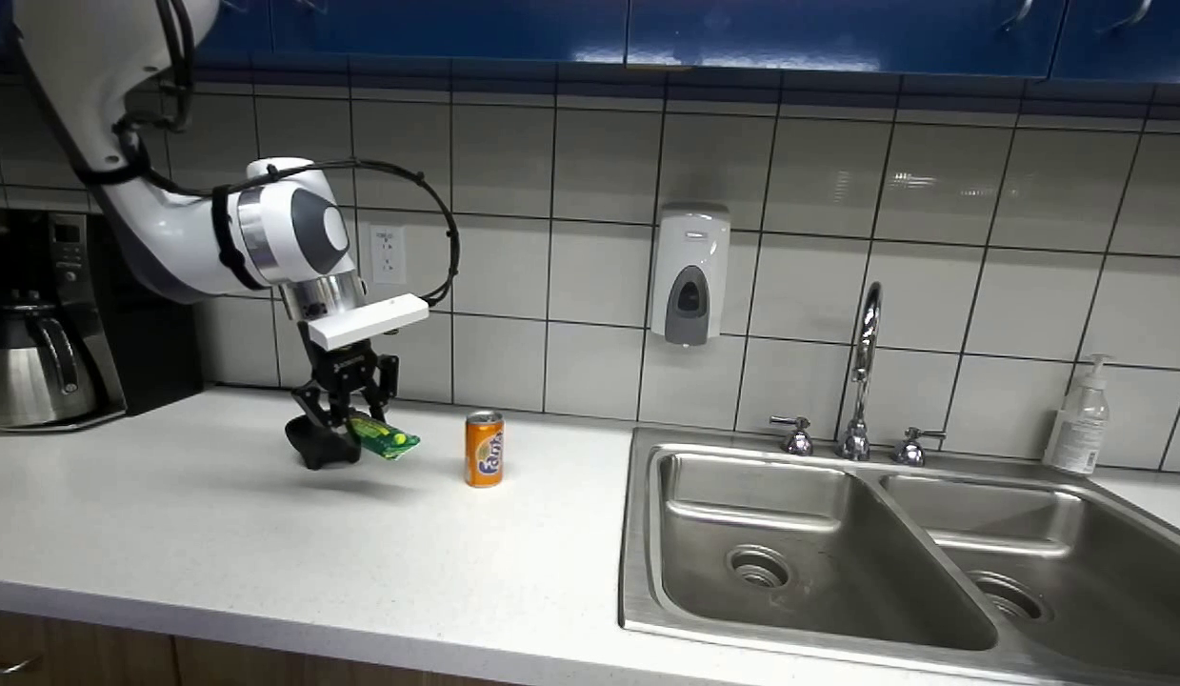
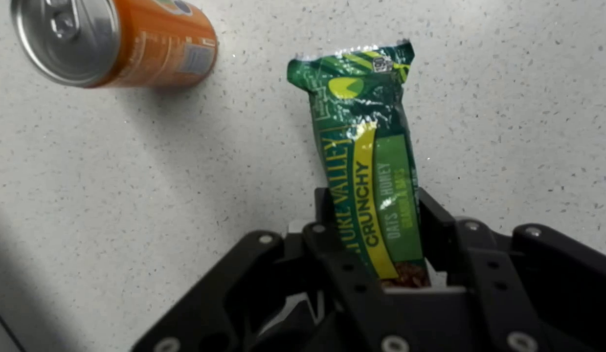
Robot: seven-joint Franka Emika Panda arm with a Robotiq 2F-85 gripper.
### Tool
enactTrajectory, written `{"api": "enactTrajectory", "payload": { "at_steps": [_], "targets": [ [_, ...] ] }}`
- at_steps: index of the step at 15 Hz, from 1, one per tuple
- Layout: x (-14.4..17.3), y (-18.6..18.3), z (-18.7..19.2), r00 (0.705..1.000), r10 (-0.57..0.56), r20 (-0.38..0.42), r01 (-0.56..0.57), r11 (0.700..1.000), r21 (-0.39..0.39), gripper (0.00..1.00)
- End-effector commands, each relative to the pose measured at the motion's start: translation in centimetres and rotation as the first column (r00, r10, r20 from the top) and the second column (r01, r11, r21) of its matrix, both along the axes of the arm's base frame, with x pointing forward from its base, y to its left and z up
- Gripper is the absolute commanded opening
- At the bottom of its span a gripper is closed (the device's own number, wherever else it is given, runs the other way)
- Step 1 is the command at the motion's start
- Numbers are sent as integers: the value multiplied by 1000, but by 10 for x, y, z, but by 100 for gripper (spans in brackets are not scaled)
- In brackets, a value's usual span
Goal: Put the green packet in the black bowl.
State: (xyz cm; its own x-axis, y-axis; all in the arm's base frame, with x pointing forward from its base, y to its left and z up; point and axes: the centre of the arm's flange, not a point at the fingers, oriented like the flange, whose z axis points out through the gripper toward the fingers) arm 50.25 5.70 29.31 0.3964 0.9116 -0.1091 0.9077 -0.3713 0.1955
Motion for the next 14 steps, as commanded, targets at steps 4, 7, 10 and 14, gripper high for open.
{"api": "enactTrajectory", "payload": {
  "at_steps": [4, 7, 10, 14],
  "targets": [
    [42, 36, -1, 999, 36, -19, -36, 999, -30, 17],
    [55, 53, -10, 998, 50, -32, -51, 998, -40, 17],
    [66, 68, -15, 998, 58, -38, -61, 996, -60, 17],
    [77, 87, -7, 997, 73, -15, -74, 993, -87, 17]
  ]
}}
